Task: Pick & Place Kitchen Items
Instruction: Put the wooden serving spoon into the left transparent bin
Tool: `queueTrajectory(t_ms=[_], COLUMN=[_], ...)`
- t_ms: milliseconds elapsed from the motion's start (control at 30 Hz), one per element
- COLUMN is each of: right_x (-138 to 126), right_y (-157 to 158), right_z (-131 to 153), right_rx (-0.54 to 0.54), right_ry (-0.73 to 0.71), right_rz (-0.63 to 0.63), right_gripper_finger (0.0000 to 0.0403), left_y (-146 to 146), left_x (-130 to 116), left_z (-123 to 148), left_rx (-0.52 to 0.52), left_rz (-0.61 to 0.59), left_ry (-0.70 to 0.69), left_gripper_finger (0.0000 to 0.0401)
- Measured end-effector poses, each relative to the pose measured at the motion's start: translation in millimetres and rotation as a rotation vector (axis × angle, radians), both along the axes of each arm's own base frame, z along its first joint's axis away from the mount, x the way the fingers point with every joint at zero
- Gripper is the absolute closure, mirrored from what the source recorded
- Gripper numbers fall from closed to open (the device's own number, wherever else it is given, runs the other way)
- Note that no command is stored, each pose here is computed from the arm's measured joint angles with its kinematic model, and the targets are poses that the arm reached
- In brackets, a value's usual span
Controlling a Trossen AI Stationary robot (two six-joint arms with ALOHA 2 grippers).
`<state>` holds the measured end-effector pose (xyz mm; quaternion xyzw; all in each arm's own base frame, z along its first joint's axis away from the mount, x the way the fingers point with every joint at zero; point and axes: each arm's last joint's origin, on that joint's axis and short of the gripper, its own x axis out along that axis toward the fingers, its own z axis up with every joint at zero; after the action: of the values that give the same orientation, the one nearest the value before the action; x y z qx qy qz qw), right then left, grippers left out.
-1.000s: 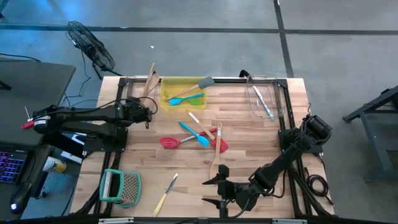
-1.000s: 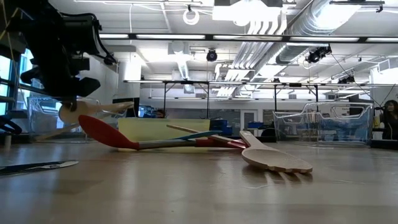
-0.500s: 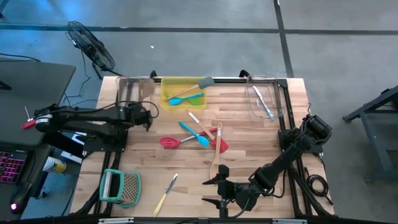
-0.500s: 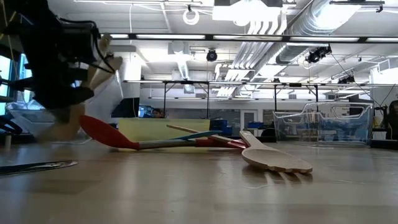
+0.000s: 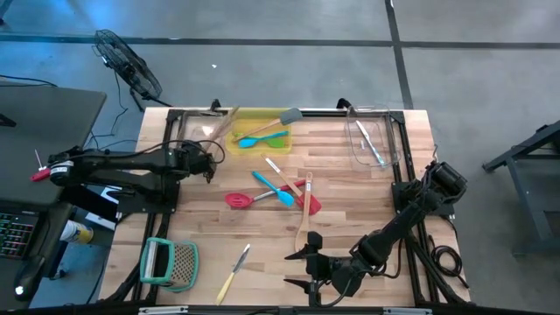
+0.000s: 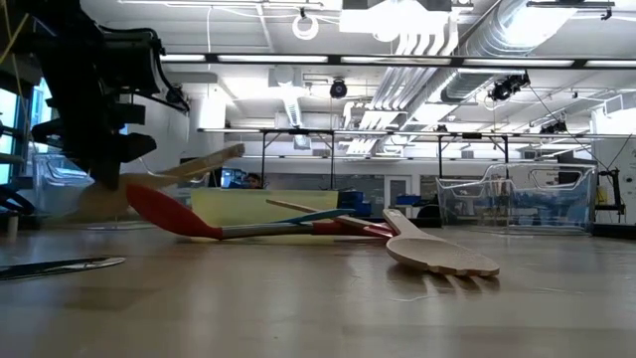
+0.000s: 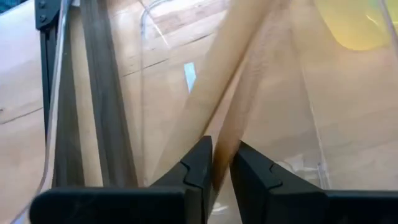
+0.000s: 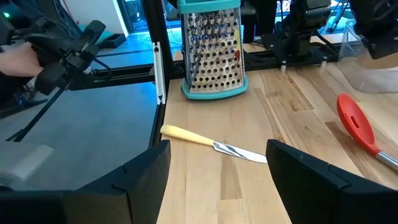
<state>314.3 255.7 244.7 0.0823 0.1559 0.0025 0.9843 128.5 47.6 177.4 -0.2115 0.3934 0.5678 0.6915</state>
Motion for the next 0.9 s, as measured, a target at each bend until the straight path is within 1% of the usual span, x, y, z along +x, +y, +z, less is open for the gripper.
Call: queueTrajectory(t_ms=[267,700,800,900], right_x=[0.0,-0.2,-0.2,0.3], right_y=[0.0,-0.2,-0.2,-0.8], right_z=[-0.1,-0.7,-0.6,-0.6], right_rx=[-0.001,-0.005,-0.005,-0.009], right_ry=[0.001,0.006,0.006,0.005], right_rz=[0.0,0.0,0.0,-0.001], right_gripper_finger=[0.0145,0.0145,0.0145,0.0145], left_y=[0.2,0.7,0.6,0.4], left_x=[3.0,4.4,4.3,4.2], left_z=[3.1,4.0,3.9,4.1], left_rx=[-0.013,0.004,0.0,-0.004], left_rz=[-0.022,-0.08,-0.082,-0.083], left_ry=[-0.017,0.016,0.016,0.013], left_gripper_finger=[0.0351,0.0351,0.0341,0.0317])
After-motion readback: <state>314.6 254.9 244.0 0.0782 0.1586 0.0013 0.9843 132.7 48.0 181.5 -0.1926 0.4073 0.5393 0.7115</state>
